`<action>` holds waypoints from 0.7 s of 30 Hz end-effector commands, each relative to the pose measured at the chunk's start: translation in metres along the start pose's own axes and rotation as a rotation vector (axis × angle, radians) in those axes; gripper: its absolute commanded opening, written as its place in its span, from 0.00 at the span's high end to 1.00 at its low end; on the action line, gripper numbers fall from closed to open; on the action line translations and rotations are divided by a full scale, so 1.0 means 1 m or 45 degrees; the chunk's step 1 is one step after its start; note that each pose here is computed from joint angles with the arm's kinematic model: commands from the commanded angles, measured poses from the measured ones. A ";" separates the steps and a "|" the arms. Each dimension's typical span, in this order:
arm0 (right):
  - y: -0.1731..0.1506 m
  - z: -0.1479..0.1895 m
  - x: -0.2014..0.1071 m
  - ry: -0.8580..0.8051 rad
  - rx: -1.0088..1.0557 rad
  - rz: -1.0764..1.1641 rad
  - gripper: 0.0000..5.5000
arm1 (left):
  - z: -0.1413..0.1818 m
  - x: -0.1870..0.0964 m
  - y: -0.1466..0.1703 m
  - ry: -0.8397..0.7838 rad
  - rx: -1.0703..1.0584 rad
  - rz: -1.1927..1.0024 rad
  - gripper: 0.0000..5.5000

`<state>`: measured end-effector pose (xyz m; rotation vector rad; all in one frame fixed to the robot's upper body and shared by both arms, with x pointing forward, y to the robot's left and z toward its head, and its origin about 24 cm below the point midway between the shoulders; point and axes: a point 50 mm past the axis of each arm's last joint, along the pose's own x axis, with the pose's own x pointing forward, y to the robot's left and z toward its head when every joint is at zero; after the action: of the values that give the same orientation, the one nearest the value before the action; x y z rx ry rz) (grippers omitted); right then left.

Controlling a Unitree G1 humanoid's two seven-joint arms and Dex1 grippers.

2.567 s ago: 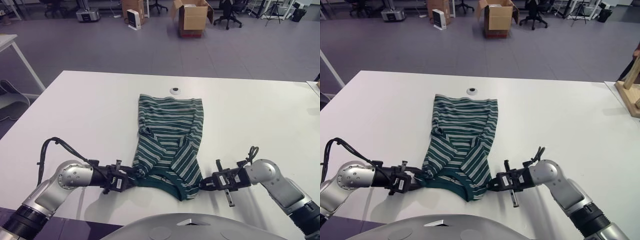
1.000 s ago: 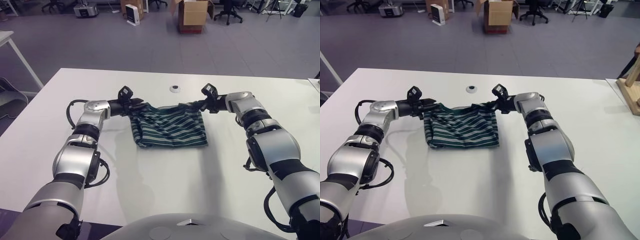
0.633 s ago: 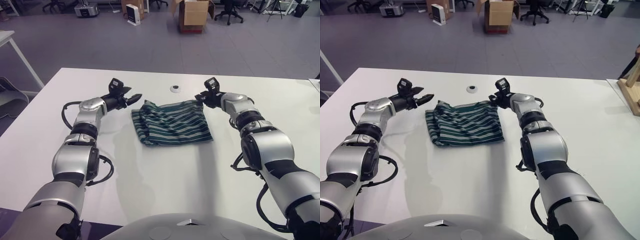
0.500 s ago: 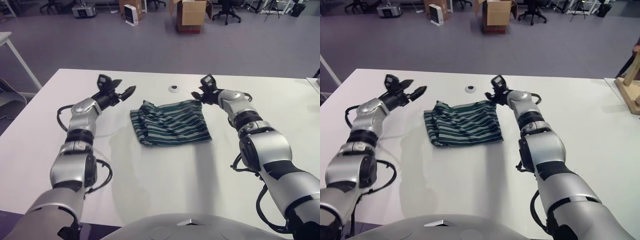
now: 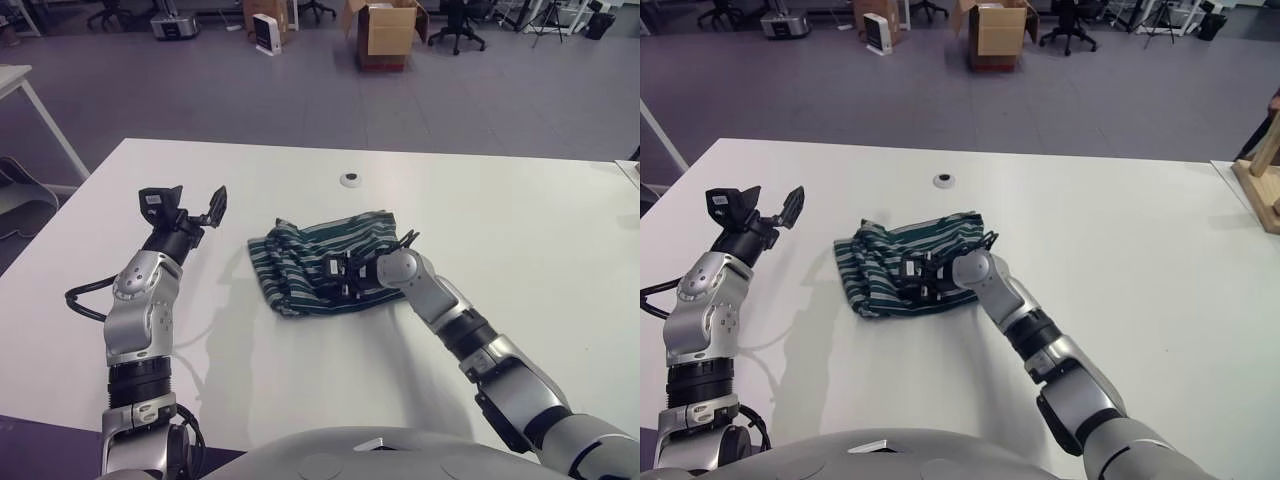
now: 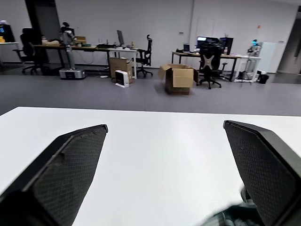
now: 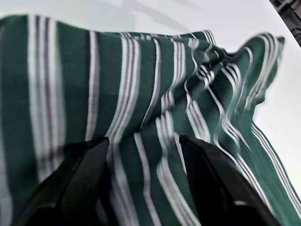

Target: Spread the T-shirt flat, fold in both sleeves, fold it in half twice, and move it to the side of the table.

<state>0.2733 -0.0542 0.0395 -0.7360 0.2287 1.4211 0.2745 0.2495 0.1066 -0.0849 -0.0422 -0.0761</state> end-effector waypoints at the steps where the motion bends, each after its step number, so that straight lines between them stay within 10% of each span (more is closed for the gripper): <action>1: 0.025 -0.023 -0.038 0.104 -0.274 0.253 0.49 | 0.001 -0.006 0.012 0.026 0.010 0.067 0.18; 11: -0.043 -0.038 -0.146 0.137 -0.369 -0.110 0.49 | 0.025 -0.013 -0.051 -0.002 0.405 -0.502 0.18; 21: 0.043 -0.036 -0.167 0.089 0.069 0.267 0.29 | -0.021 -0.045 -0.101 0.286 1.036 -1.700 0.02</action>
<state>0.2218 -0.2159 0.1000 -0.6829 0.4029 1.5932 0.2158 0.1579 0.0951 0.6531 0.1312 -1.3121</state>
